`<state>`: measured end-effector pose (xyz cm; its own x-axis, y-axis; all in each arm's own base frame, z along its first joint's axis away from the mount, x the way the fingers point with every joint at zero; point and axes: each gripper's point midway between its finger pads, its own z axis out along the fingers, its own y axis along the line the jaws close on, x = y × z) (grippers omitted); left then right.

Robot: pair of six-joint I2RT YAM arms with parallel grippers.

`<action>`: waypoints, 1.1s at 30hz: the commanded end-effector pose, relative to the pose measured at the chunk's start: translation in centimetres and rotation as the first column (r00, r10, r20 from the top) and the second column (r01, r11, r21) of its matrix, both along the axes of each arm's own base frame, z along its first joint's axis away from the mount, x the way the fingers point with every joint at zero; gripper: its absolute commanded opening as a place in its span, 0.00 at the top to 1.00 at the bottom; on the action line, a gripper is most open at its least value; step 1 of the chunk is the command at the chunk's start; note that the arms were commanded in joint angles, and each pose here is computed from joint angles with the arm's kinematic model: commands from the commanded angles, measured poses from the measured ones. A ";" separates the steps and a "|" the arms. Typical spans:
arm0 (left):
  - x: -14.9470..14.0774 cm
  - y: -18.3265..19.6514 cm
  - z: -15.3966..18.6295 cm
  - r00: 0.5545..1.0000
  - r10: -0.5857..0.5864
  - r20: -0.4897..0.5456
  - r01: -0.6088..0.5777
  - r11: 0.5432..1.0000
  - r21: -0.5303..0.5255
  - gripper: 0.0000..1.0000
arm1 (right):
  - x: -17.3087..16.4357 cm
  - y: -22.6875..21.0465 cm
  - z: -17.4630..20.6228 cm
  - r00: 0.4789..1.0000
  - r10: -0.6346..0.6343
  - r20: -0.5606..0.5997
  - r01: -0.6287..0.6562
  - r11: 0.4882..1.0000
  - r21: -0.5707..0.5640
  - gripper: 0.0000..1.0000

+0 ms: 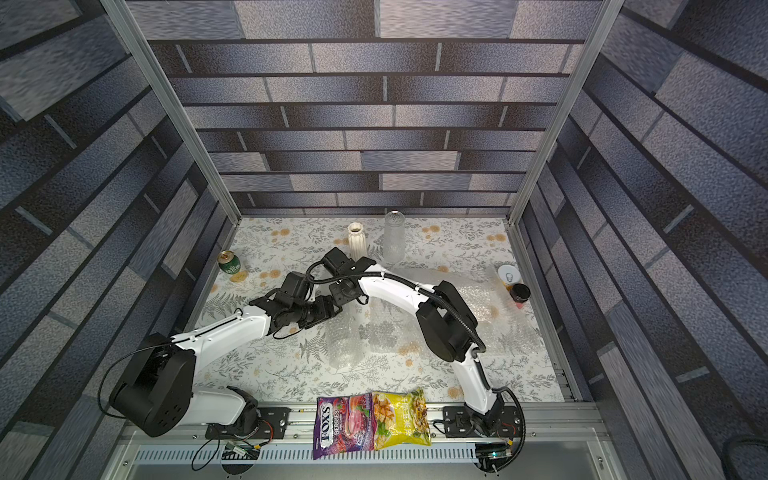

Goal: Unwrap the vase from the bubble wrap
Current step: Unwrap the bubble wrap at the center of the board.

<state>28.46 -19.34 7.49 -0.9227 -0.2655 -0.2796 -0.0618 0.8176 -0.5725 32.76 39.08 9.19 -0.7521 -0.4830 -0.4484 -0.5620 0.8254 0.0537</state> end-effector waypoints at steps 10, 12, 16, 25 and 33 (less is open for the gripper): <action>-2.0 2.1 -2.8 0.996 0.013 -0.088 -0.004 0.995 0.100 0.27 | 1.5 -2.9 3.3 0.992 -0.094 0.080 0.092 0.995 0.029 0.92; -2.0 2.2 -2.8 0.996 0.015 -0.088 -0.006 0.995 0.102 0.27 | 1.7 -3.4 3.3 0.991 -0.105 0.079 0.103 0.994 0.031 0.92; -2.0 2.3 -2.8 0.996 0.017 -0.085 -0.009 0.995 0.100 0.27 | 1.8 -4.2 3.3 0.990 -0.119 0.080 0.117 0.993 0.025 0.92; -1.5 1.6 -1.8 0.998 0.003 -0.063 0.003 0.996 0.090 0.27 | 0.3 -3.9 3.8 0.997 -0.073 0.023 0.071 0.994 0.080 0.74; -0.4 -0.2 -0.9 0.999 -0.035 -0.037 0.038 0.997 0.074 0.27 | -3.5 -5.3 5.0 0.995 -0.069 -0.068 0.078 0.986 0.146 0.68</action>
<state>28.54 -19.72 7.56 -0.9260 -0.2541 -0.2792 -0.0569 0.8251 -0.5621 30.78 34.14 13.30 -0.7896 -0.3818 -0.4804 -0.5033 0.8508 0.1511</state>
